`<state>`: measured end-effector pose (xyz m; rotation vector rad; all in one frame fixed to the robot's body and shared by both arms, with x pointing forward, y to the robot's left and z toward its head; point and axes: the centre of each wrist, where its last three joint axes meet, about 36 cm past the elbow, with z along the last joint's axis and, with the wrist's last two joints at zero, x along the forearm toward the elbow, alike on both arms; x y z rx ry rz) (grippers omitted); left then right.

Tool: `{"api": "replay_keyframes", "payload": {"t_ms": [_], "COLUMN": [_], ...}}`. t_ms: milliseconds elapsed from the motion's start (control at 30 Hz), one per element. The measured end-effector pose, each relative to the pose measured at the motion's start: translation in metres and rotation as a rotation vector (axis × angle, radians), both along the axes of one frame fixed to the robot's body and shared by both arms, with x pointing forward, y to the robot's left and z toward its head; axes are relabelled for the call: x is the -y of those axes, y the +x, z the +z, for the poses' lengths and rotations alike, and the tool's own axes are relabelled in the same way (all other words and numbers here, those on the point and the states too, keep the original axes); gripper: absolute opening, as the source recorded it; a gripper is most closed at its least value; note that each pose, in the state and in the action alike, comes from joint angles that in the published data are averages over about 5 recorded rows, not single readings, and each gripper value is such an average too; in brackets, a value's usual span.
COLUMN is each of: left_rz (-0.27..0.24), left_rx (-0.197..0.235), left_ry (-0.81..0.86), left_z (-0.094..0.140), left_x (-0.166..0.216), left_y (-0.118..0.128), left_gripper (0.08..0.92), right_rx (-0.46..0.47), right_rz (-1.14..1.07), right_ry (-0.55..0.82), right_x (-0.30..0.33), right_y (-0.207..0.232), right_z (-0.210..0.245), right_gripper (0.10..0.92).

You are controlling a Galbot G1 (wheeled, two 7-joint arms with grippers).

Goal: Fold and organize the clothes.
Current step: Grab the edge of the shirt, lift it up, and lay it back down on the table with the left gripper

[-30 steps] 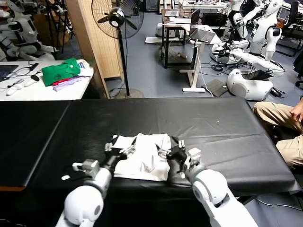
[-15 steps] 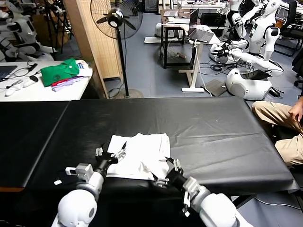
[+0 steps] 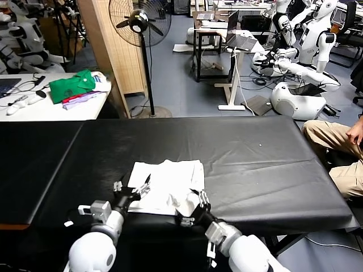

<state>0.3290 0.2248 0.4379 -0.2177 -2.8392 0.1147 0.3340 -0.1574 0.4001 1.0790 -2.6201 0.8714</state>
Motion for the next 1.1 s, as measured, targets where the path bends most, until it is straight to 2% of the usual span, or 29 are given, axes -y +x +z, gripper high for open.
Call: {"api": "replay_keyframes", "payload": {"t_ms": [133, 300, 400, 500, 667, 867, 933, 1100], "left_rz": [0.001, 0.000, 0.001, 0.002, 0.004, -0.001, -0.002, 0.000], "left_rx": [0.001, 0.000, -0.002, -0.005, -0.009, 0.003, 0.005, 0.007], "left_ry": [-0.001, -0.003, -0.003, -0.004, -0.003, 0.006, 0.006, 0.003], "left_z": [0.000, -0.001, -0.002, -0.003, -0.005, -0.002, -0.001, -0.002], "left_x": [0.001, 0.002, 0.002, 0.002, 0.002, 0.000, -0.001, -0.002], "left_y": [0.000, 0.000, -0.001, -0.002, -0.005, -0.001, 0.000, 0.002], "left_gripper": [0.798, 0.798, 0.798, 0.798, 0.798, 0.798, 0.798, 0.798], "right_rx": [0.024, 0.040, 0.039, 0.023, -0.034, -0.079, -0.083, -0.097], "right_rz": [-0.002, -0.018, -0.030, -0.049, -0.098, -0.202, -0.239, -0.256], "right_ry": [-0.003, 0.004, 0.011, 0.028, 0.046, -0.010, -0.025, 0.043], "right_x": [-0.001, -0.004, -0.006, -0.003, 0.010, 0.030, 0.034, 0.039], "right_y": [-0.001, -0.001, 0.000, -0.001, -0.008, -0.024, -0.028, -0.038], "right_z": [-0.004, -0.008, -0.009, -0.008, 0.004, 0.024, 0.029, 0.045], "right_gripper": [0.668, 0.355, 0.202, 0.125, 0.121, 0.149, 0.220, 0.482]}}
